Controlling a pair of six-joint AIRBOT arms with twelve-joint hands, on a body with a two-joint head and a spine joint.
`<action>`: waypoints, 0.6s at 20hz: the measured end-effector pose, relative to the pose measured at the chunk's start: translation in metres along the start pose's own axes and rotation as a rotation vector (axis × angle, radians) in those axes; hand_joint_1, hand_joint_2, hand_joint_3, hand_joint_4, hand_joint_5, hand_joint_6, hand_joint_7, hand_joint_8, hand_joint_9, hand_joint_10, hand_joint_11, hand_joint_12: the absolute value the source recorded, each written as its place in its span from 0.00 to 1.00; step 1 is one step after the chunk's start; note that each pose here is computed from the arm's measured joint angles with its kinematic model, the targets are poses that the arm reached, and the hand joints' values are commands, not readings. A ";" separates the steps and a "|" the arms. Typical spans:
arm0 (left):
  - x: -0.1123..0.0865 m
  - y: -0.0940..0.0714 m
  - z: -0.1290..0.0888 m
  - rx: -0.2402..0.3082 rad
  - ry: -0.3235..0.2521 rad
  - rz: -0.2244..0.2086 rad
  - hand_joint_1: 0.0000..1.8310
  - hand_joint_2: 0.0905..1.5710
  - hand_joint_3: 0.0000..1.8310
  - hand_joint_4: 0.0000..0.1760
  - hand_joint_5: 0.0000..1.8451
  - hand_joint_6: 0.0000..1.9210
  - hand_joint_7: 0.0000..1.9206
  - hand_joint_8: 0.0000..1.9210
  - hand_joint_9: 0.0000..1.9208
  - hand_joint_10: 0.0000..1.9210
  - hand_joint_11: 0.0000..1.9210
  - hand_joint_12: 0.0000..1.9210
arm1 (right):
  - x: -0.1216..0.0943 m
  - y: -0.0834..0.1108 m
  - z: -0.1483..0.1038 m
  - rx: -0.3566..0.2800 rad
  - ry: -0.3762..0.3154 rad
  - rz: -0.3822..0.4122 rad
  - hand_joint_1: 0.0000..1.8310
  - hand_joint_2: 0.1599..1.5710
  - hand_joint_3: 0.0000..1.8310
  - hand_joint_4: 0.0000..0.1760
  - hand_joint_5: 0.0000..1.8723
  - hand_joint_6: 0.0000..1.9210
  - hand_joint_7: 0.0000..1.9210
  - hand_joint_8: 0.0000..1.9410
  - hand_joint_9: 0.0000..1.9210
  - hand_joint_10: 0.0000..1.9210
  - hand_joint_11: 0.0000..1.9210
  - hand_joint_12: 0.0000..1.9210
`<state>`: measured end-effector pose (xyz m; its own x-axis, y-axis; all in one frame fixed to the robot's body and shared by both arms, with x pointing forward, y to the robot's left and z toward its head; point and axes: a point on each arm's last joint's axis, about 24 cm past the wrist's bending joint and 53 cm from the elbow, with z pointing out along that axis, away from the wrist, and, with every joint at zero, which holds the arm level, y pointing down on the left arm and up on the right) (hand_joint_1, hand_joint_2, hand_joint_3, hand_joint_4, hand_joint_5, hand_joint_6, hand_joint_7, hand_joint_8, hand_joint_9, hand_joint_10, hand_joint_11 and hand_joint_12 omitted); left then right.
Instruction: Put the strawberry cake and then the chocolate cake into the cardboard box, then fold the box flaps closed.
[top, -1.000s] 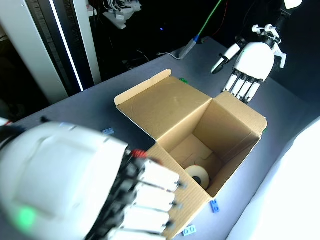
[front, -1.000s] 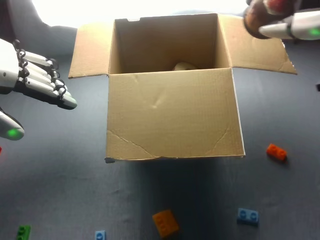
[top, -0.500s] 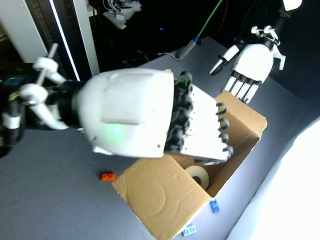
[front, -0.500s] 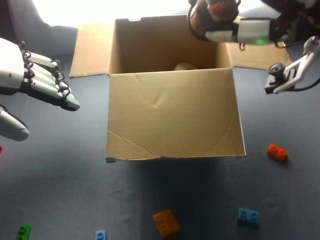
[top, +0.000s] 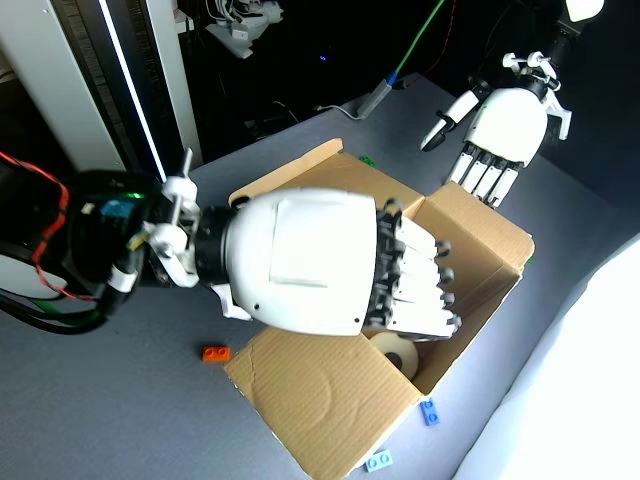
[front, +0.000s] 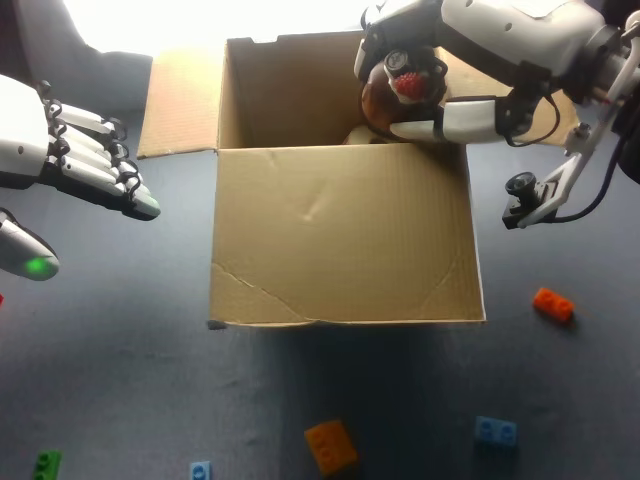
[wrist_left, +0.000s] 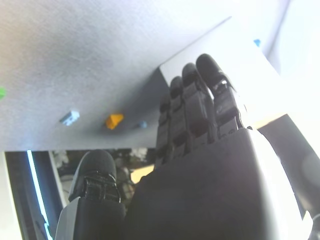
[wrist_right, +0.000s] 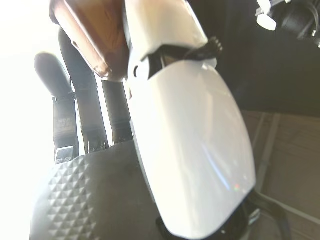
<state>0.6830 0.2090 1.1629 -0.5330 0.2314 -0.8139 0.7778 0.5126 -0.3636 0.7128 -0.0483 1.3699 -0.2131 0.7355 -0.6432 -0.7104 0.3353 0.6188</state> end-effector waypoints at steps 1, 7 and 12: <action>0.000 0.000 0.000 0.000 0.000 0.000 0.00 0.81 0.00 0.00 0.10 0.00 0.14 0.00 0.15 0.00 0.00 0.47 | 0.001 0.000 0.001 -0.001 -0.001 -0.005 0.58 0.74 0.00 0.00 0.42 0.65 0.41 0.40 0.36 0.55 0.19 0.87; 0.000 0.000 0.000 -0.001 -0.001 -0.001 0.00 0.80 0.00 0.00 0.10 0.00 0.14 0.00 0.15 0.00 0.00 0.46 | 0.010 -0.002 0.002 0.001 0.016 -0.025 0.22 0.69 0.00 0.00 0.13 0.01 0.24 0.00 0.26 0.07 0.01 0.66; 0.000 0.002 0.000 -0.007 -0.002 0.000 0.00 0.80 0.00 0.00 0.10 0.00 0.14 0.00 0.15 0.00 0.00 0.45 | 0.008 -0.002 0.003 0.008 0.016 -0.021 0.17 0.61 0.00 0.00 0.03 0.00 0.10 0.00 0.13 0.00 0.00 0.32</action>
<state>0.6844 0.2097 1.1627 -0.5324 0.2299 -0.8147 0.7756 0.5182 -0.3606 0.7150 -0.0411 1.3647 -0.2088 0.7188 -0.6631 -0.7097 0.3551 0.6084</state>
